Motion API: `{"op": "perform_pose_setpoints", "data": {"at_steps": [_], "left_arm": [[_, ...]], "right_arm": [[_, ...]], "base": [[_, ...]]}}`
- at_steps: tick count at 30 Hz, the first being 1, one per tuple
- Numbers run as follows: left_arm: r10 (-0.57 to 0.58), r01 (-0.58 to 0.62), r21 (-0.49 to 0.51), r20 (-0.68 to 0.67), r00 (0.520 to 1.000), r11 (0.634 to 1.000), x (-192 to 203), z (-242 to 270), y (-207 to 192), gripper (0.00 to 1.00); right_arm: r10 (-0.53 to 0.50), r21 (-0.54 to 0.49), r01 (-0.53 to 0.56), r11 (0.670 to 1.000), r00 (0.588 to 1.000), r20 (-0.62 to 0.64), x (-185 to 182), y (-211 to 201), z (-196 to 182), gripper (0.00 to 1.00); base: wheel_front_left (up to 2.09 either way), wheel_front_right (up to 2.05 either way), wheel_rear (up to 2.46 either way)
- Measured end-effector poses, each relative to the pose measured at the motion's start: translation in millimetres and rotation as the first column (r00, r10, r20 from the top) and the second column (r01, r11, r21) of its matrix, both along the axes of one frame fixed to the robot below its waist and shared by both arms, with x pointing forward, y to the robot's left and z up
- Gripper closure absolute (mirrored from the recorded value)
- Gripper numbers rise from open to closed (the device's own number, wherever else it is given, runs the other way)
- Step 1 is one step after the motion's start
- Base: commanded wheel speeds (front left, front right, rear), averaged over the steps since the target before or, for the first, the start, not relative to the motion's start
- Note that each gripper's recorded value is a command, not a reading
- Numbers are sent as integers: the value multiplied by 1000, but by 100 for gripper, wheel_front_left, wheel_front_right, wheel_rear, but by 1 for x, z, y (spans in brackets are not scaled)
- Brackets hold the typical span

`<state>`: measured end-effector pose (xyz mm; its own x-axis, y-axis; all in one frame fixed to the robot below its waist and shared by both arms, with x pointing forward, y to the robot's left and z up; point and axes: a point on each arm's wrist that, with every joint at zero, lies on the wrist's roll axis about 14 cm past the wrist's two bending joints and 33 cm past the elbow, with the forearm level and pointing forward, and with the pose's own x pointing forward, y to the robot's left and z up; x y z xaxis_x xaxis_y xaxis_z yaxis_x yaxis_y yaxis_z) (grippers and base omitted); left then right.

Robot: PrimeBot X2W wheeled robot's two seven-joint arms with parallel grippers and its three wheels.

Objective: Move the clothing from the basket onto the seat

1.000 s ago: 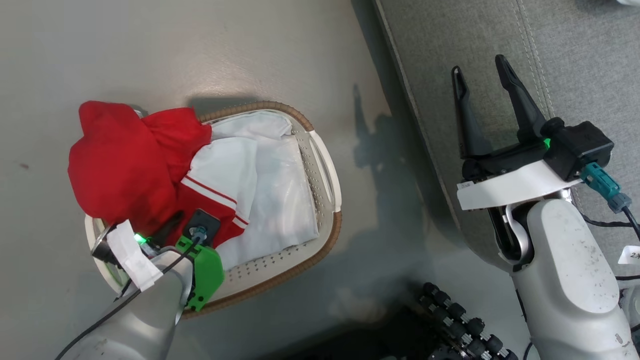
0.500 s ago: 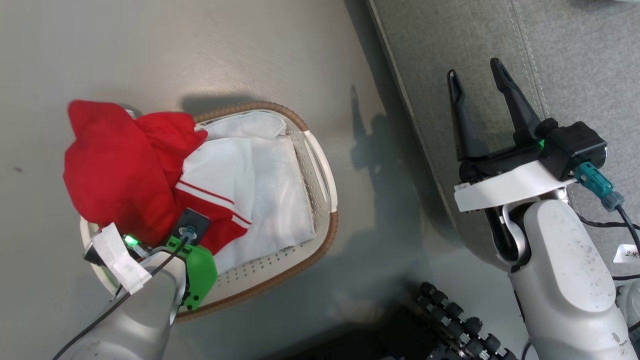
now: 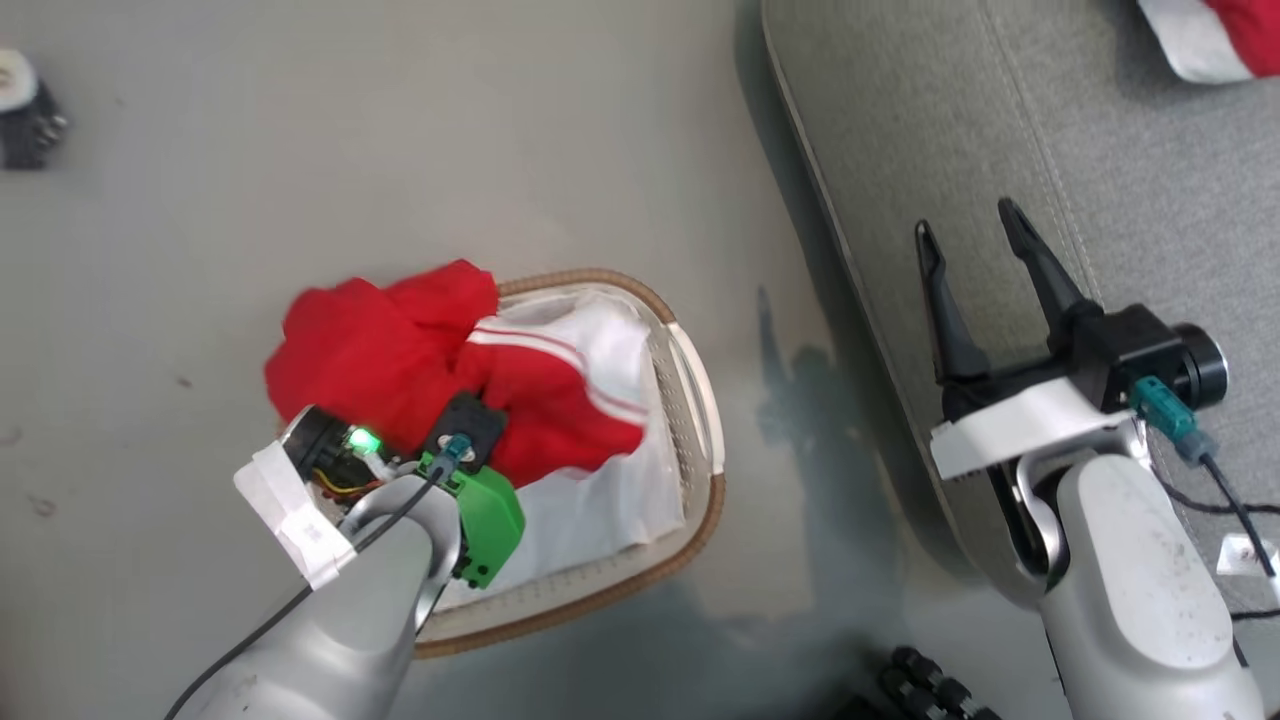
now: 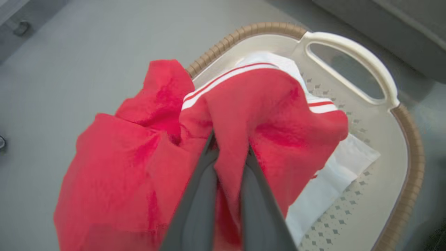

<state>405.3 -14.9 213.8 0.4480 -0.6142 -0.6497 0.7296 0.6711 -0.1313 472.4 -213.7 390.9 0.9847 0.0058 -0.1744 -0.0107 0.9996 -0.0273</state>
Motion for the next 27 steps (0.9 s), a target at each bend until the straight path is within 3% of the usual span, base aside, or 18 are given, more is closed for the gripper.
{"op": "perform_pose_setpoints", "data": {"at_steps": [6,13,21,27], "left_arm": [[7,9,-89,185,983,996,26,69,-3,100],[-33,82,-92,441,897,992,50,158,8,100],[-59,144,-61,710,701,988,69,281,14,100],[-55,165,-44,832,552,985,68,366,17,100]], "right_arm": [[5,-13,-5,1000,1000,17,-17,4,16,0],[28,0,-28,1000,998,55,-39,16,39,0],[91,10,-94,996,985,145,-56,41,77,0],[151,-7,-154,988,961,233,-63,61,111,0]], "base": [[0,0,0],[0,0,0],[0,0,0],[0,0,0]]}}
